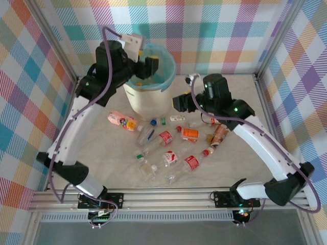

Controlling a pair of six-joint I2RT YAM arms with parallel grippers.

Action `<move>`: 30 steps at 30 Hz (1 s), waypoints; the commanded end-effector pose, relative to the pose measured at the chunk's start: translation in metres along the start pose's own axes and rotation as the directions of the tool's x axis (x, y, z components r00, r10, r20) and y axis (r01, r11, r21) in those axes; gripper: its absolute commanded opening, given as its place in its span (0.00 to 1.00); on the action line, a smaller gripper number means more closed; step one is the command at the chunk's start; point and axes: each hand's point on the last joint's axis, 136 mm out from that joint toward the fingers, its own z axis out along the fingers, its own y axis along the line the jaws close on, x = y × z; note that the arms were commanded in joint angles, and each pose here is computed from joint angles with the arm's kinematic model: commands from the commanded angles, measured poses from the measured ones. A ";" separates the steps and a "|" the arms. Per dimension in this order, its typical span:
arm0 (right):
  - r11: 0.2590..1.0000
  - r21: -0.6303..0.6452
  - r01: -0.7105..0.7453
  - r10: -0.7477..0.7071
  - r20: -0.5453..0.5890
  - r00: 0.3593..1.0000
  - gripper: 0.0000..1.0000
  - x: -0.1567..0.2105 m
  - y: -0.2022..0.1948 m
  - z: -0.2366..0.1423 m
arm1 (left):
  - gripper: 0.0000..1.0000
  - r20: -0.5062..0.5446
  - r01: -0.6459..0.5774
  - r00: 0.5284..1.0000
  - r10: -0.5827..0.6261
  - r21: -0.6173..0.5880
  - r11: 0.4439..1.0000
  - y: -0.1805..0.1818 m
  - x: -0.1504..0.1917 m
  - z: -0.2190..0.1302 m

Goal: Put the plastic bottles in the bin

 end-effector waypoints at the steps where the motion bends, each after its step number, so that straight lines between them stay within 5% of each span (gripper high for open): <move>1: 0.970 0.067 -0.234 0.238 -0.069 0.969 0.60 0.045 -0.011 -0.011 | 0.70 -0.093 -0.090 0.991 0.095 0.054 0.994 -0.025 0.040 -0.013; 7: 0.849 0.242 -0.469 0.510 -0.148 0.847 0.60 0.141 -0.034 -0.021 | 0.75 -0.162 -0.175 0.967 0.196 0.139 0.975 -0.062 0.099 -0.034; 14: 0.694 0.402 -0.597 0.699 -0.180 0.692 0.67 0.235 -0.034 -0.025 | 0.75 -0.225 -0.127 0.963 0.147 0.103 0.987 -0.062 0.142 -0.045; 30: 0.363 0.592 -0.719 0.915 -0.079 0.396 0.83 0.333 -0.007 -0.001 | 0.84 -0.241 -0.152 0.955 0.174 0.106 0.983 -0.063 0.200 -0.074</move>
